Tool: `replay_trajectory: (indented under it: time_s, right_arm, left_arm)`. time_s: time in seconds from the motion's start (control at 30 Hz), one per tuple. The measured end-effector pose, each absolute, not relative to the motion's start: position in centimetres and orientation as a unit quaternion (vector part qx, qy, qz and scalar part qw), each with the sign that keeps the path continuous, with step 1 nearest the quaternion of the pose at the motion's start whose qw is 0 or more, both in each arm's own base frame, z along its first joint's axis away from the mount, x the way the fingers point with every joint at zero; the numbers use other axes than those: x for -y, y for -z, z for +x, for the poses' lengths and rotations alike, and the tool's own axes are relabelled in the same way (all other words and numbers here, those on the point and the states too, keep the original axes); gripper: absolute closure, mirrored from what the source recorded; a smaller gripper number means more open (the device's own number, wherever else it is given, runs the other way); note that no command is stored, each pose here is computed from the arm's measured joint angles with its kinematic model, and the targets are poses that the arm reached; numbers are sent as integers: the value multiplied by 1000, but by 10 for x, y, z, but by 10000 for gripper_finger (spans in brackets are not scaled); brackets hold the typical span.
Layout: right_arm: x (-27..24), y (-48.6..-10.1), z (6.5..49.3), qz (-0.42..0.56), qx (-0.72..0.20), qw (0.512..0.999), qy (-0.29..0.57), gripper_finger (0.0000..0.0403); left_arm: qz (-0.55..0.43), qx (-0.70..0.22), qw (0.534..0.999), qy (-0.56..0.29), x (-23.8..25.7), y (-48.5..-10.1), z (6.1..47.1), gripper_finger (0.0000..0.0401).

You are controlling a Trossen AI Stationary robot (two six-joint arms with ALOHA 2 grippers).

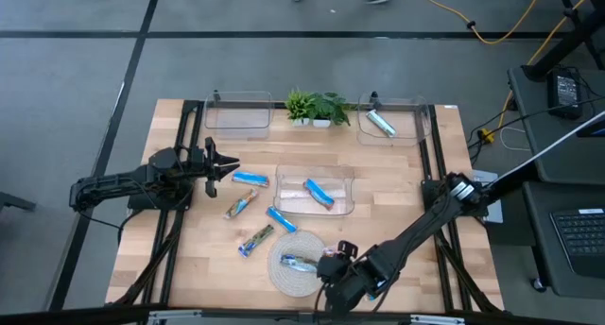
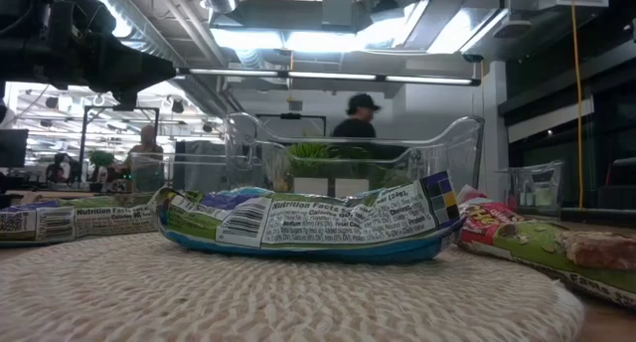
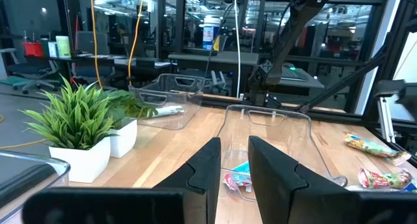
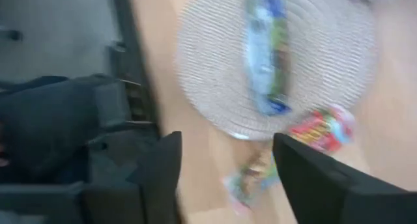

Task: Pick and place Granola Bars by type
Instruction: Put the bottom red granola bar into the middle transparent bin

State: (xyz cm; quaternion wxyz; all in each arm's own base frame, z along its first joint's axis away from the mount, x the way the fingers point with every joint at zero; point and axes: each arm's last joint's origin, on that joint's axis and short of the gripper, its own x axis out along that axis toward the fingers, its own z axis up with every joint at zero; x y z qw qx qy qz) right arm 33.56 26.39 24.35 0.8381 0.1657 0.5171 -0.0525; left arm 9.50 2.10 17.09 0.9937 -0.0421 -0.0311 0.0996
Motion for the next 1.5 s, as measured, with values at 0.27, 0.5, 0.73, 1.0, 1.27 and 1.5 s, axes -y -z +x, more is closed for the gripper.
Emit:
replay_trajectory:
  time_s: [0.27,0.5,0.73,1.0,1.27,1.5]
  right_arm:
    - [-263,-222,337,152,-535,824,106,99]
    - [-263,-202,338,147,-552,807,153,96]
    - [-260,-192,334,125,-573,790,178,96]
    - [-261,-190,335,128,-571,791,179,95]
    - [-259,-184,334,129,-560,794,198,95]
    - [-255,-167,328,136,-571,781,215,95]
  left_arm:
    - [-42,33,994,-99,-21,-171,95,329]
    - [-42,31,994,-99,-21,-171,95,329]
    - [-42,31,994,-99,-21,-171,95,329]
    - [-42,31,994,-100,-21,-171,95,329]
    - [-42,31,994,-99,-21,-171,95,329]
    - [-42,31,994,-99,-21,-171,95,329]
